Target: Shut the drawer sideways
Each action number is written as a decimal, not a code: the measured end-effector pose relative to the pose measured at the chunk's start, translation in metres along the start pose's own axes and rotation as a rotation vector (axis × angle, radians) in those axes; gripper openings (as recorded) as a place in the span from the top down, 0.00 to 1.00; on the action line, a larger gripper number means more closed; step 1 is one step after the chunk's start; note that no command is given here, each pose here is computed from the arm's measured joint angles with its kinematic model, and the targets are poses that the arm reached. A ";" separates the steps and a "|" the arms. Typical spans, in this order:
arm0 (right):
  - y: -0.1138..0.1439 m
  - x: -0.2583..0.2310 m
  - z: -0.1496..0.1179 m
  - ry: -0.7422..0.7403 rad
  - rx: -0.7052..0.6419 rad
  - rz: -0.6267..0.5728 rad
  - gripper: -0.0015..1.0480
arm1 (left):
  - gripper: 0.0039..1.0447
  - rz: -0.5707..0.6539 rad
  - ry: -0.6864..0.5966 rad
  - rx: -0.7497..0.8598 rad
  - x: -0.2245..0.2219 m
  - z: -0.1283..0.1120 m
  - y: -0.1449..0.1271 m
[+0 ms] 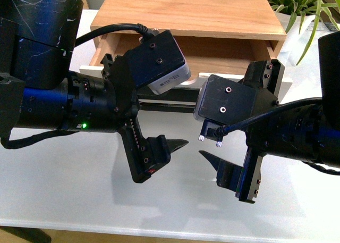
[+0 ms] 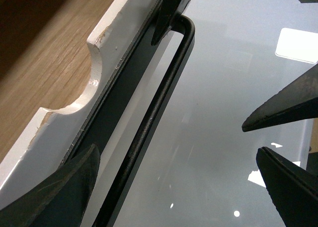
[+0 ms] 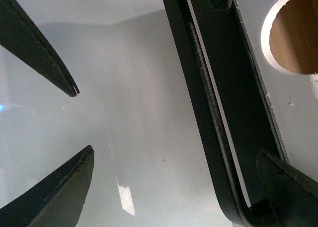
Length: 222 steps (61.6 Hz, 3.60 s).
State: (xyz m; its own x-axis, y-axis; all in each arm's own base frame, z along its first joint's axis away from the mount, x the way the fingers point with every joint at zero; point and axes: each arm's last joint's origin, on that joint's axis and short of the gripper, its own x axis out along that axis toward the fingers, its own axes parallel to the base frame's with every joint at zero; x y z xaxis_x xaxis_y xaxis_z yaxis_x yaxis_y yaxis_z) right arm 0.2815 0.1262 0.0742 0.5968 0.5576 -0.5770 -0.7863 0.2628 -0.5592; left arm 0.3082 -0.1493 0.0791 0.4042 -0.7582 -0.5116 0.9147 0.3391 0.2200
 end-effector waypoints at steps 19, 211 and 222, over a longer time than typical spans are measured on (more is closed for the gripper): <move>0.001 0.001 -0.002 0.005 0.005 0.007 0.09 | 0.08 0.003 0.014 0.000 0.005 -0.001 0.003; -0.042 0.045 -0.017 0.036 -0.017 -0.159 0.09 | 0.08 0.093 0.065 -0.013 0.054 0.009 0.050; -0.050 0.051 -0.019 0.040 -0.018 -0.166 0.09 | 0.08 0.103 0.067 -0.016 0.060 0.010 0.059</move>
State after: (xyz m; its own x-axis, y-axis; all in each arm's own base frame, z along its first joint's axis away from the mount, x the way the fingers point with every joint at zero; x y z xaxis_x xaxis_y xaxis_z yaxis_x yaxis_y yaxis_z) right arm 0.3548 0.1266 0.0615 0.7242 0.4759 -0.4991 -0.6738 0.3343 -0.6590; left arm 0.3862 -0.1811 0.0697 0.4946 -0.6802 -0.5411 0.8676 0.4228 0.2616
